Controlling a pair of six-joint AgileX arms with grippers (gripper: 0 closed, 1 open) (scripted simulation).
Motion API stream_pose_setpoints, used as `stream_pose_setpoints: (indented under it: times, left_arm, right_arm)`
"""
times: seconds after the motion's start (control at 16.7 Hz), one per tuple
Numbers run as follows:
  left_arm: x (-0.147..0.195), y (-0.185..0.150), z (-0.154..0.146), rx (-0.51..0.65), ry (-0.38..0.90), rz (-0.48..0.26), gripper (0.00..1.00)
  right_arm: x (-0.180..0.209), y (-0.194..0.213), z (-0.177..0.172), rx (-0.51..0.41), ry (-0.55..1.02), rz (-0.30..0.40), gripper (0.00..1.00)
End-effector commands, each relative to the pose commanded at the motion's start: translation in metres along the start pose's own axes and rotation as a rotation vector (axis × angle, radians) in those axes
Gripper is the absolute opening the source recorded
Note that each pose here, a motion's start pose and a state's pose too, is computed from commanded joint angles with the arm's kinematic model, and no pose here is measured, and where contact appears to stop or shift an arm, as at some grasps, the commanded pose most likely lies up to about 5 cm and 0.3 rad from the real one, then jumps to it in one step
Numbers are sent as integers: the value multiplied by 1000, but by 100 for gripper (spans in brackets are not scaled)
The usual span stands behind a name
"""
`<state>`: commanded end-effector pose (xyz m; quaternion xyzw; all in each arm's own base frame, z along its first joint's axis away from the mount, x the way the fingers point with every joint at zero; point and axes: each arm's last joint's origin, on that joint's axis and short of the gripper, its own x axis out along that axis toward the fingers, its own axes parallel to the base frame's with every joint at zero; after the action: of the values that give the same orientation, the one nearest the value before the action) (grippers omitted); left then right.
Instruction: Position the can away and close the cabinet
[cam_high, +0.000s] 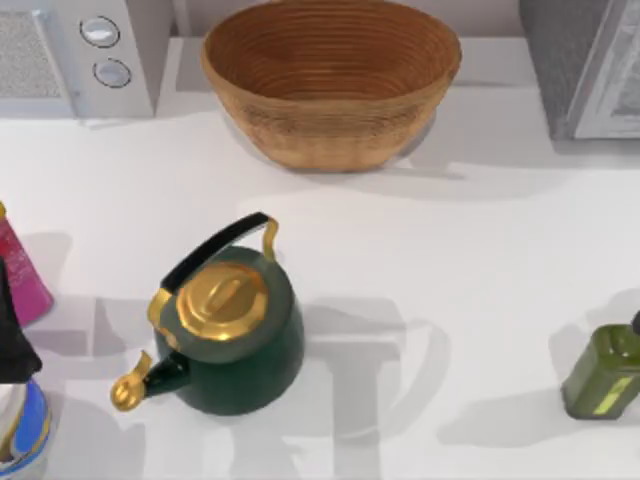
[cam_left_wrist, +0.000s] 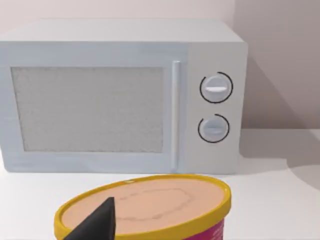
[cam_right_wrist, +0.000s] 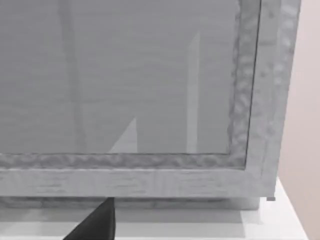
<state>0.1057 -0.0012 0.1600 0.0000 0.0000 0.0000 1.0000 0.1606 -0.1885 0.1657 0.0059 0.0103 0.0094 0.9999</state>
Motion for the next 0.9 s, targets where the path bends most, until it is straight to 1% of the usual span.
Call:
stream_pose_setpoints:
  times: [0.18, 0.6, 0.78, 0.9]
  left_arm:
    - [0, 0, 0, 0, 0, 0, 100]
    - [0, 0, 0, 0, 0, 0, 100]
    - [0, 0, 0, 0, 0, 0, 100]
    - [0, 0, 0, 0, 0, 0, 100]
  right_arm:
    - [-6, -12, -6, -11, -14, -15, 100]
    - [-5, -14, -5, -10, -14, -13, 100]
    - [2, -30, 12, -16, -17, -9, 100]
    - [9, -47, 32, -17, -17, -6, 100]
